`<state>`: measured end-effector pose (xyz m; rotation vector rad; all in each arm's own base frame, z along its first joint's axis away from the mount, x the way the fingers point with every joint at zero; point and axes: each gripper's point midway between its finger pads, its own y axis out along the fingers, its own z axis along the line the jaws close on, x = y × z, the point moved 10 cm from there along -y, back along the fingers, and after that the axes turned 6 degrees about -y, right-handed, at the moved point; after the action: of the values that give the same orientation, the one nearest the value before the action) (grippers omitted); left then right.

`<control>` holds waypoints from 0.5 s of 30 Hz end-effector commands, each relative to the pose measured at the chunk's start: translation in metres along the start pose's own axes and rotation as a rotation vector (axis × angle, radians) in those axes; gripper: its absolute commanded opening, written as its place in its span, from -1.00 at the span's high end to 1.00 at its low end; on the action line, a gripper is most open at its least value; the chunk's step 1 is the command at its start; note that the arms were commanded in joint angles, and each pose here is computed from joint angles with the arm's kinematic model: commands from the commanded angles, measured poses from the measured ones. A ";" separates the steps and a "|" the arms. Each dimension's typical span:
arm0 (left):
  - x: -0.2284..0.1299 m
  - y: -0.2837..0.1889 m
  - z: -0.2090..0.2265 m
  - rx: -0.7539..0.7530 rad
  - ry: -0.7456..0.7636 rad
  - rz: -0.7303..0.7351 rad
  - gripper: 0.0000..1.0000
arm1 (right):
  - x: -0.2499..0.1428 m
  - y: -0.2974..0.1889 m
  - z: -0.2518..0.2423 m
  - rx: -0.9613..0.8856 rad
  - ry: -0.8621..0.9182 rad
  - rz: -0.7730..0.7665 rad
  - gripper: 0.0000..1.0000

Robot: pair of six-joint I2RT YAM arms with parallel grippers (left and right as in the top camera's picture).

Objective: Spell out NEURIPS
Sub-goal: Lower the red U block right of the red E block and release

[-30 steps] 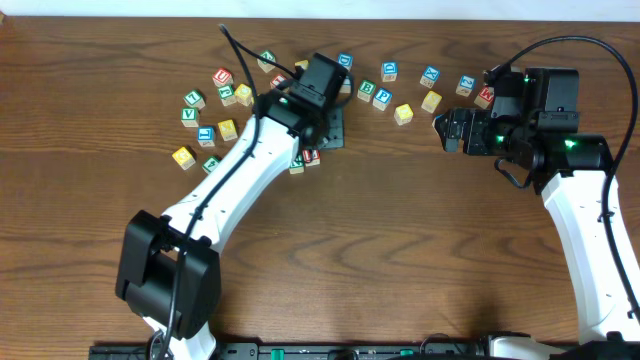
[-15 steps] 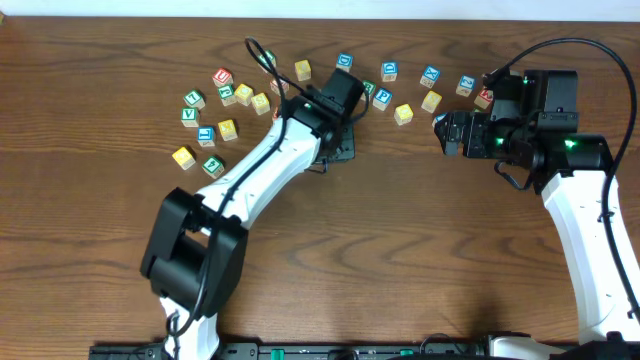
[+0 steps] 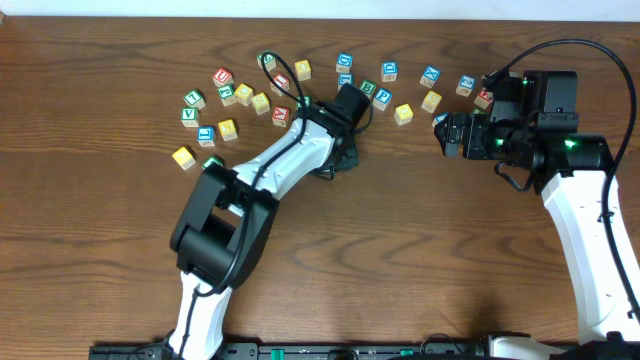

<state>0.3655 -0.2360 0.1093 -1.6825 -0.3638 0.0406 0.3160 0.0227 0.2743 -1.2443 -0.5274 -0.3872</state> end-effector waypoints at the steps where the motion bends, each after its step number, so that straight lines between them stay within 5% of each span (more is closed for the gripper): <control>1: -0.002 0.007 0.001 0.014 -0.011 0.006 0.51 | 0.004 -0.002 0.002 0.001 0.004 -0.009 -0.99; 3: -0.002 0.007 0.001 0.014 -0.011 0.007 0.50 | 0.004 -0.002 0.002 0.001 0.004 -0.009 -0.99; 10: -0.002 0.006 0.001 0.012 -0.011 0.006 -0.03 | 0.006 -0.002 0.002 -0.006 0.001 -0.022 -0.99; 15: 0.001 -0.004 -0.002 -0.004 -0.007 -0.004 -0.07 | 0.007 -0.002 0.002 -0.009 0.000 -0.025 -0.99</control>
<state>0.3653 -0.2363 0.1061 -1.6788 -0.3646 0.0516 0.3169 0.0224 0.2744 -1.2484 -0.5300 -0.3916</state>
